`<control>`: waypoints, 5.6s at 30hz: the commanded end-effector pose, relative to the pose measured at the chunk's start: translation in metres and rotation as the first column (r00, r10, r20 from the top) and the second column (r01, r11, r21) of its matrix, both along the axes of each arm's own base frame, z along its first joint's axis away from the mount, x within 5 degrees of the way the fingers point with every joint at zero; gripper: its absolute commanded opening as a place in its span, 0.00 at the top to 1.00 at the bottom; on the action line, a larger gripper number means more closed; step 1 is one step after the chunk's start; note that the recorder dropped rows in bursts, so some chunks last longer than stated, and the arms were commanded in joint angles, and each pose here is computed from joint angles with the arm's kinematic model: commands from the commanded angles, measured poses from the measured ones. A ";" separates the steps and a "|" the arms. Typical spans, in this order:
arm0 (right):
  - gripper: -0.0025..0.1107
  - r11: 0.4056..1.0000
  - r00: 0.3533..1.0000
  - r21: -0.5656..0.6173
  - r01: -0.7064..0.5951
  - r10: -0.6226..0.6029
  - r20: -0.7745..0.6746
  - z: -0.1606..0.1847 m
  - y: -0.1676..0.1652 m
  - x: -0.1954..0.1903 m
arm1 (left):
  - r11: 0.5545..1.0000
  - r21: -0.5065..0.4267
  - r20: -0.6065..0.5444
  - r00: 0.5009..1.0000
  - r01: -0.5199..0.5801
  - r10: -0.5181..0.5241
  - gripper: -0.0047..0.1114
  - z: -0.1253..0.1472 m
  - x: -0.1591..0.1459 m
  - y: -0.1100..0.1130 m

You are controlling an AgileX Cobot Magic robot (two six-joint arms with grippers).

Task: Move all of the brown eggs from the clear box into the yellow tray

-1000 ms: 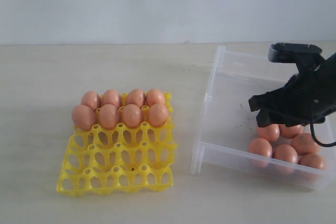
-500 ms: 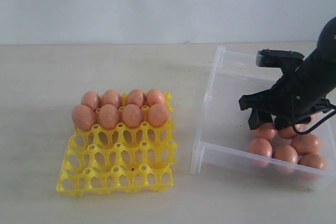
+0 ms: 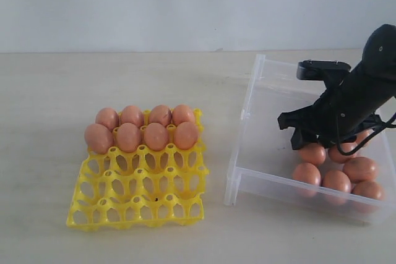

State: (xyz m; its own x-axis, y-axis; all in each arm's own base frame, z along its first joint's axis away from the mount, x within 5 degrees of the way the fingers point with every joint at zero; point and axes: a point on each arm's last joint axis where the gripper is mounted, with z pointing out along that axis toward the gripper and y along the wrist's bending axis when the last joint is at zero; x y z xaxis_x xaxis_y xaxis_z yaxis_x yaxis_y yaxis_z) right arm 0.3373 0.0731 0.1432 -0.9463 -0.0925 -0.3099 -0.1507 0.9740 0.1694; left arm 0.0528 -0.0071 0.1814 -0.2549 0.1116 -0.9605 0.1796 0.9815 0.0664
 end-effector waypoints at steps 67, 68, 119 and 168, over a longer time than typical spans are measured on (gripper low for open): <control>0.98 0.565 0.353 0.281 -0.776 0.018 0.936 0.027 0.205 -0.083 | 1.000 -0.006 0.002 1.000 0.004 -0.004 0.92 0.000 0.000 0.000; 0.98 0.551 0.382 0.312 -0.774 0.012 0.924 0.019 0.214 -0.079 | 1.000 -0.006 0.002 1.000 0.004 -0.004 0.92 0.000 0.000 0.000; 0.98 0.804 0.770 0.447 -0.392 0.021 0.637 -0.041 0.293 -0.096 | 1.000 -0.006 0.002 1.000 0.004 -0.004 0.92 0.000 0.000 0.000; 0.98 0.671 0.196 -0.157 -0.725 0.419 0.887 0.029 0.202 -0.152 | 1.000 -0.006 0.002 1.000 0.004 -0.004 0.92 0.000 0.000 0.000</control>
